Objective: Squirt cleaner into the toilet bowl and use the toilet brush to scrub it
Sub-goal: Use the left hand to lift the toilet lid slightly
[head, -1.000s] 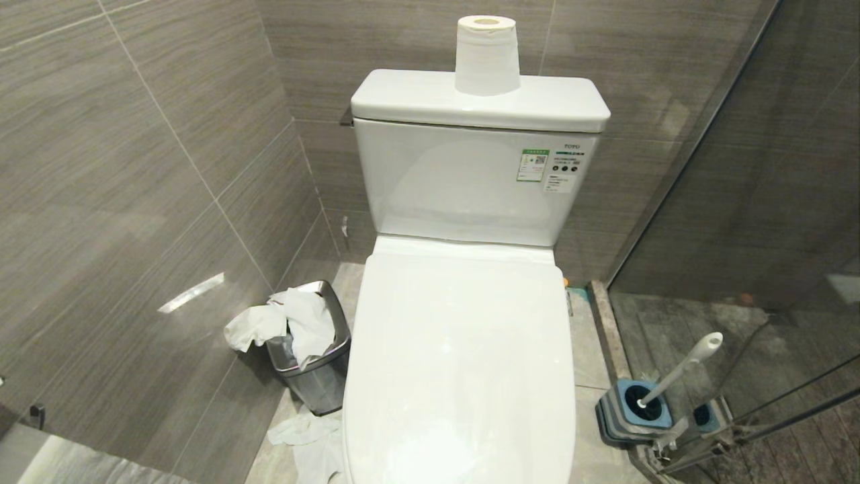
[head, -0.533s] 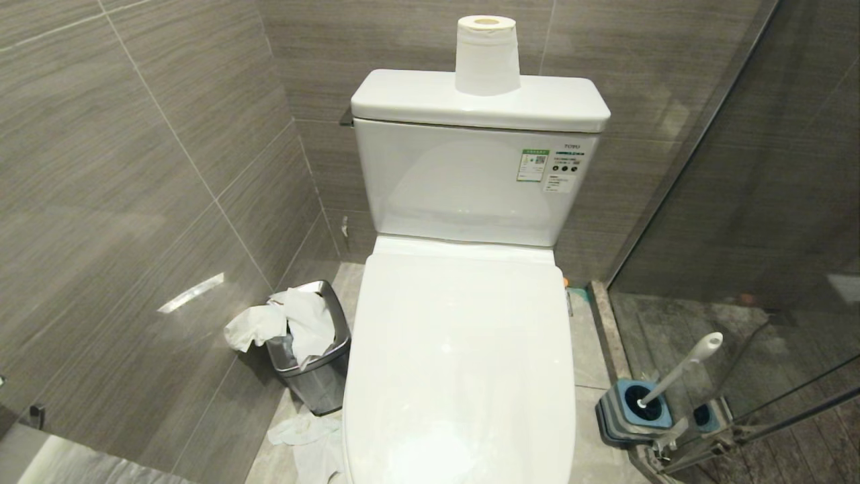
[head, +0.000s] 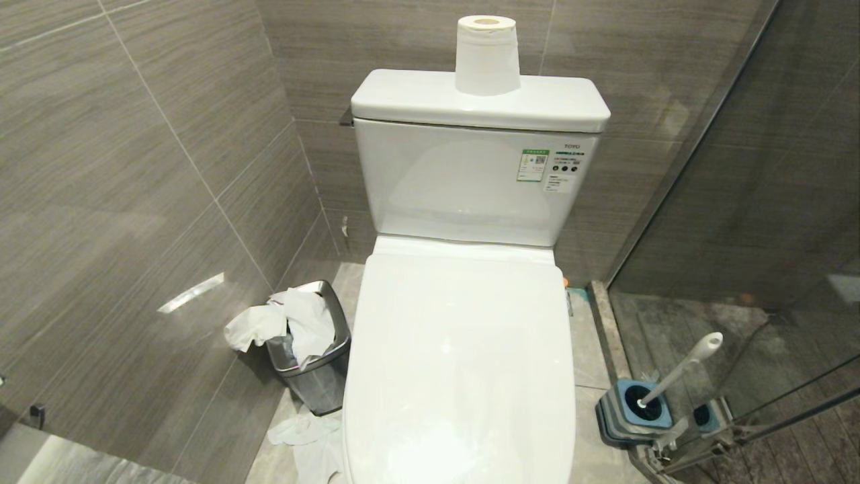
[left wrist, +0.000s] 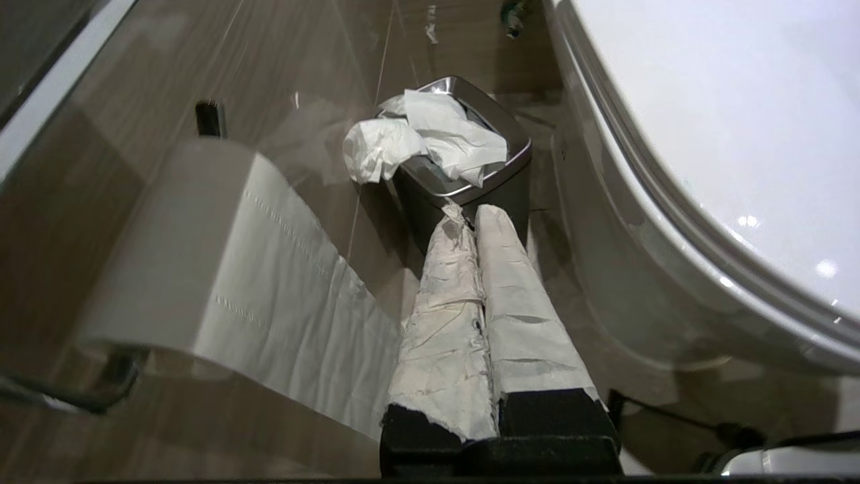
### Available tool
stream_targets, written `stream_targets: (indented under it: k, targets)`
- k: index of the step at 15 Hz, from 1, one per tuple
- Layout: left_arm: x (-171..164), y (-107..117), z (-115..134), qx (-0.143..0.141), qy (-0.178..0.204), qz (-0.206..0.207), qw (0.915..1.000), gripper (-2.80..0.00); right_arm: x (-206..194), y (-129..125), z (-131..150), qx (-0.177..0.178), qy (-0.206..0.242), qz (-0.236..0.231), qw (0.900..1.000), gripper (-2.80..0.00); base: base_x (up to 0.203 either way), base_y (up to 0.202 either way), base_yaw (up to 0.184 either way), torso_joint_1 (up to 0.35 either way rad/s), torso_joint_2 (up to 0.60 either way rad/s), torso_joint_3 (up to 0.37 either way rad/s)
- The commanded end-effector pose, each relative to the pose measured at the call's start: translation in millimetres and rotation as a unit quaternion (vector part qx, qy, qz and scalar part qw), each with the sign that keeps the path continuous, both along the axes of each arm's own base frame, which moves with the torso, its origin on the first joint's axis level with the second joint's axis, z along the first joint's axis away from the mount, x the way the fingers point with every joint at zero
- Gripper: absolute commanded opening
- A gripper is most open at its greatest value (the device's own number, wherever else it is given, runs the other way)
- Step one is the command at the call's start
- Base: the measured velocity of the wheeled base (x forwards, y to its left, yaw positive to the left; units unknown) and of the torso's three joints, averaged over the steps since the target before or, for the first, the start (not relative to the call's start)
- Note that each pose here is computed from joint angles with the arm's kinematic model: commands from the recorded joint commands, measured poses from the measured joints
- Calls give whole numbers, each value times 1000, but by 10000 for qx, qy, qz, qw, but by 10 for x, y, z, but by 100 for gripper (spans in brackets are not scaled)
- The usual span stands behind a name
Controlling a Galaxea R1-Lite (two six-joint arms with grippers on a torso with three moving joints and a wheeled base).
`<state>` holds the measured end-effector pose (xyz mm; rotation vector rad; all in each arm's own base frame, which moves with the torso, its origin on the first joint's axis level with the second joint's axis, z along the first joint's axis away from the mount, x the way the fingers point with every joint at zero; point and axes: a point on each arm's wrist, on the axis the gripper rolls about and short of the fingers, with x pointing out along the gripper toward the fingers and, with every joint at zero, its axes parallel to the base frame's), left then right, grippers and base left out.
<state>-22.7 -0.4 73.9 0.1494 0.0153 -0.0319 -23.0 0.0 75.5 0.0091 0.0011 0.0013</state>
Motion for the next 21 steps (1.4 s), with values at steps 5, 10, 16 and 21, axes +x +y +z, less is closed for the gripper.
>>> stream_targets:
  k: [5, 10, 16, 21]
  targets:
    - [2, -5, -7, -184, 14, -116, 9998, -280, 1, 7, 0, -551, -15, 155, 9984, -280, 0, 0, 0, 0, 0, 0]
    - [1, -2, -1, -304, 0, -49, 9995, -280, 0, 2, 2, 64, -4, 46, 10000, -280, 0, 0, 0, 0, 0, 0]
    - [2, -2, -2, -308, -2, -48, 9995, -280, 0, -1, 3, 184, -5, -22, 9998, -280, 0, 0, 0, 0, 0, 0]
    - [2, -2, 0, -518, -9, -31, 9987, -280, 0, -1, 3, 177, -6, -22, 9998, -280, 0, 0, 0, 0, 0, 0]
